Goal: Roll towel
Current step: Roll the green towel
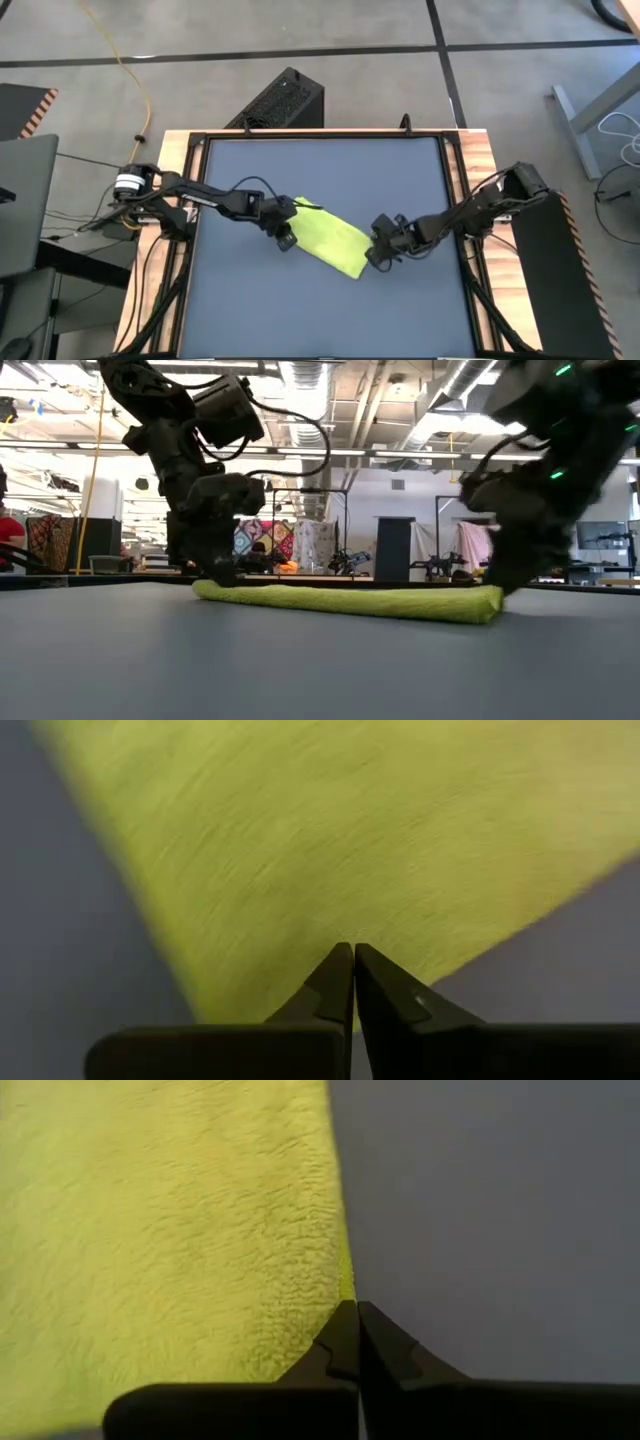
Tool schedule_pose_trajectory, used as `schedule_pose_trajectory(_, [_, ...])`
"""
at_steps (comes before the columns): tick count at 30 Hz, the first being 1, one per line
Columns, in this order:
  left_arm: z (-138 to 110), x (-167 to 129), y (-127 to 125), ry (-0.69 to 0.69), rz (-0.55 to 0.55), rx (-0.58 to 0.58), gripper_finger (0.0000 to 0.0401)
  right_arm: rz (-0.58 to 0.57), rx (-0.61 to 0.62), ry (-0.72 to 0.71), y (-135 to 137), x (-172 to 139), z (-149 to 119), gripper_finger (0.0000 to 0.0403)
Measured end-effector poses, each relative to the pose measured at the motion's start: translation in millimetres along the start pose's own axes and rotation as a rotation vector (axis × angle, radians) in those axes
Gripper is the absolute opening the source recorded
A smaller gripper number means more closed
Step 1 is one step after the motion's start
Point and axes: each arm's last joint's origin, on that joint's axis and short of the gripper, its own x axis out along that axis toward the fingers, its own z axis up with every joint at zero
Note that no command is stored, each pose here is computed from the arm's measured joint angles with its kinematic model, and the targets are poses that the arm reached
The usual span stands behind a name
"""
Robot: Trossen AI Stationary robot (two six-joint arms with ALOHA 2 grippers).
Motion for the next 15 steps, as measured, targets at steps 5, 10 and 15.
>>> schedule_pose_trajectory(5, [6,-1,15,0.003,0.038,0.021,0.0001,0.099,0.06,0.061,15,-17,-18,0.0019])
schedule_pose_trajectory(10, [21,-3,30,-0.077,0.041,-0.018,0.0001,0.227,-0.014,0.12,39,-32,-21,0.0019])
schedule_pose_trajectory(15, [43,-14,23,-0.267,-0.099,0.021,0.0001,0.185,-0.054,0.113,47,-40,-12,0.002])
